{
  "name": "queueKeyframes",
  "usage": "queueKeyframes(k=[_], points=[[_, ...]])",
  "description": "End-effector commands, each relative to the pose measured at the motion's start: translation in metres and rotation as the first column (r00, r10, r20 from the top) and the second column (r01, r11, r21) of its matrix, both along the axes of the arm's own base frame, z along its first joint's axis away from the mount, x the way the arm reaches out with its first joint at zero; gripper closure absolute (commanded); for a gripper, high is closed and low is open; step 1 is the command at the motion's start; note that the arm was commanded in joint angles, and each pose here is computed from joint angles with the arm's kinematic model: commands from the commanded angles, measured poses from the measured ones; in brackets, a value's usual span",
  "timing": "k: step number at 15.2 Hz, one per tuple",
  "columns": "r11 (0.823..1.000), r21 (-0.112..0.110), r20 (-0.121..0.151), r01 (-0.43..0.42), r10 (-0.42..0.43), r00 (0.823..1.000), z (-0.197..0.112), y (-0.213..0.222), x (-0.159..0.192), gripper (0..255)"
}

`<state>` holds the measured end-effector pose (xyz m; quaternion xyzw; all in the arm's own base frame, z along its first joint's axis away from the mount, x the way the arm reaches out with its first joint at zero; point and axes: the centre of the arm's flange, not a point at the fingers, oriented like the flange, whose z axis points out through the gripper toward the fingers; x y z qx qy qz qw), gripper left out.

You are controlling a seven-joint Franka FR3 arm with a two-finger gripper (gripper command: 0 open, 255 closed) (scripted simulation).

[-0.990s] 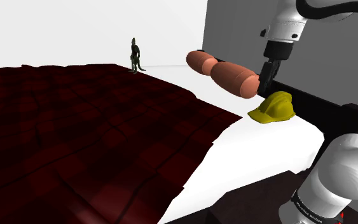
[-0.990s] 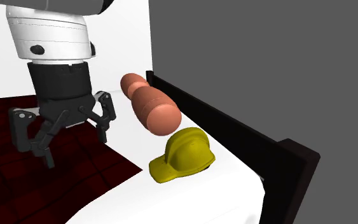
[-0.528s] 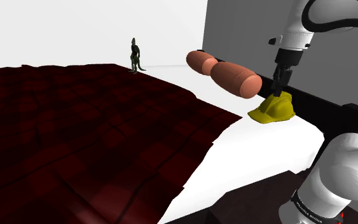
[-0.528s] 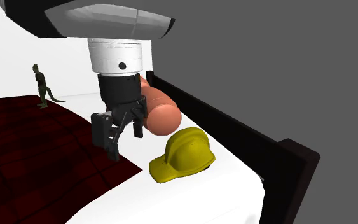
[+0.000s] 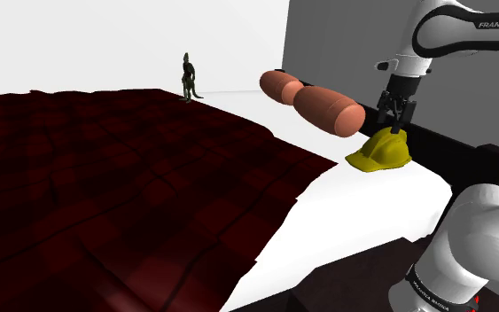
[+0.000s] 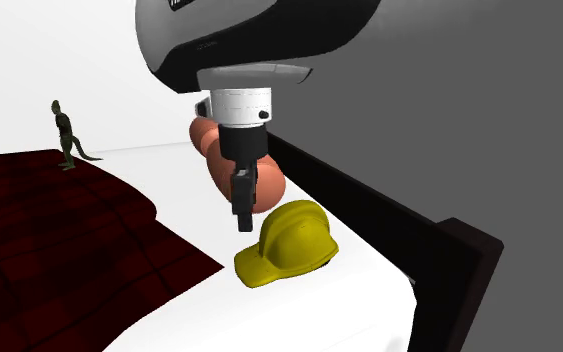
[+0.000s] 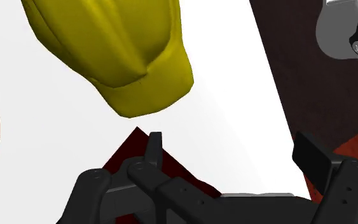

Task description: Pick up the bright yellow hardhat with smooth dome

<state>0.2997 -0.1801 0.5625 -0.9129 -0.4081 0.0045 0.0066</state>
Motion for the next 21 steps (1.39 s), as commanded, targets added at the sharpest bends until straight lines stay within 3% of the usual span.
queueKeyframes(k=[1,7,16,17,21], points=[[0.996,-0.006,0.0,-0.092,0.092,0.996,-0.007,-0.025,0.006,0],[0.949,-0.018,-0.003,-0.316,0.316,0.949,-0.024,-0.082,0.041,0],[0.949,-0.018,-0.003,-0.316,0.316,0.949,-0.064,-0.082,0.041,0],[0.949,-0.018,-0.003,-0.316,0.316,0.949,-0.064,-0.082,0.041,255],[0.949,-0.018,-0.003,-0.316,0.316,0.949,-0.064,-0.082,0.041,255]])
